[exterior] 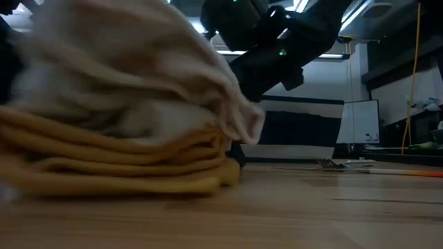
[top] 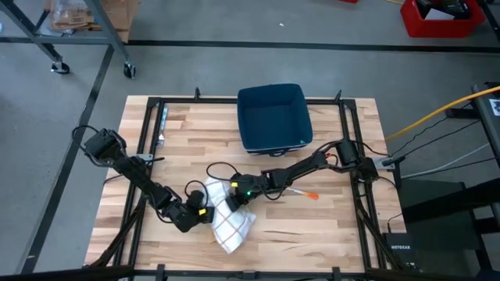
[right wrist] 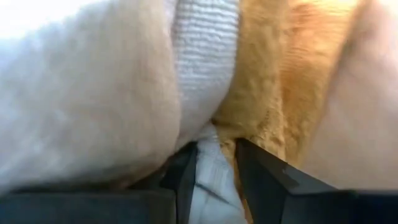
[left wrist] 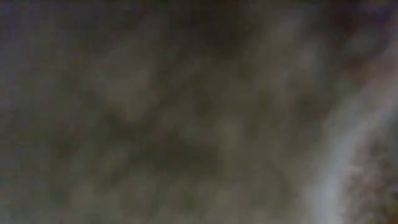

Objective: Fold towel
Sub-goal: Put the stacked folded towels into the blue laundry organizer

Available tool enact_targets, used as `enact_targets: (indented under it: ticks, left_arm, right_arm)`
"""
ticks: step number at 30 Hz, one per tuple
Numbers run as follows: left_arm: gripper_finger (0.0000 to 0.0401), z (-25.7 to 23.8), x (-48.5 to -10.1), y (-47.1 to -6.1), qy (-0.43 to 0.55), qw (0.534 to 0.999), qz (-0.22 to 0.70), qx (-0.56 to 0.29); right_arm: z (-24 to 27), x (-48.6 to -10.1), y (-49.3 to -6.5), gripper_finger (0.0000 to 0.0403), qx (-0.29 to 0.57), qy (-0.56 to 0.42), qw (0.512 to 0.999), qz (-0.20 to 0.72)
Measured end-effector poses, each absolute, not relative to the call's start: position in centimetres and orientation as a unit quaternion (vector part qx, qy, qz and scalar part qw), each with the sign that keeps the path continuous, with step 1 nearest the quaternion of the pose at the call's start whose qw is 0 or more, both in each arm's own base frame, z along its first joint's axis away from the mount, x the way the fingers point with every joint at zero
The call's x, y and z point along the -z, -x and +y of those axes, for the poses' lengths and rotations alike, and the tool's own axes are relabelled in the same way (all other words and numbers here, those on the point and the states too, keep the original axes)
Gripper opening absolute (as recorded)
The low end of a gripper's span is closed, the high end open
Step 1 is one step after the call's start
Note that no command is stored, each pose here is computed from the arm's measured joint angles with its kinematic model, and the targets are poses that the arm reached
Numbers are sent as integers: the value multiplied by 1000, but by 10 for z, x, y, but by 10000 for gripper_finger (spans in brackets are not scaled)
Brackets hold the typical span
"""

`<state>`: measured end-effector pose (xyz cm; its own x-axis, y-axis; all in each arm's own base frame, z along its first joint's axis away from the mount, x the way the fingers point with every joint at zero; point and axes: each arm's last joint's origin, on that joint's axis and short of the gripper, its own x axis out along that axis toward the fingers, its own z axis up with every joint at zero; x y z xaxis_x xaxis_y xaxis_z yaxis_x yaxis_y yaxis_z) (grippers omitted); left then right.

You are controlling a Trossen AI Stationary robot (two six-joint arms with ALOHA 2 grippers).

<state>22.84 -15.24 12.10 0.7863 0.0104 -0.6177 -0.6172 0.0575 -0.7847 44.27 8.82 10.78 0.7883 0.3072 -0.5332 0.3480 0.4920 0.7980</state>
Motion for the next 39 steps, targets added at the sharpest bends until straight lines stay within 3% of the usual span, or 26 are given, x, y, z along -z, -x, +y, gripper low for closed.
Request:
enact_targets:
  ticks: [5, 13, 16, 39]
  left_arm:
    - [70, -150, -123, -229, 641, 702, 196, -240]
    - [11, -145, -126, -230, 627, 723, 114, -268]
    - [6, -145, -127, -231, 624, 726, 95, -272]
    - [7, -126, -187, -242, 547, 798, -16, -251]
  right_arm:
    - [82, -115, -451, 102, 13, -483, 821, 304]
    - [75, -135, -459, 36, 10, -469, 837, 281]
    - [75, -139, -458, 22, 10, -469, 838, 280]
    - [68, -221, -439, 29, 46, -420, 884, 201]
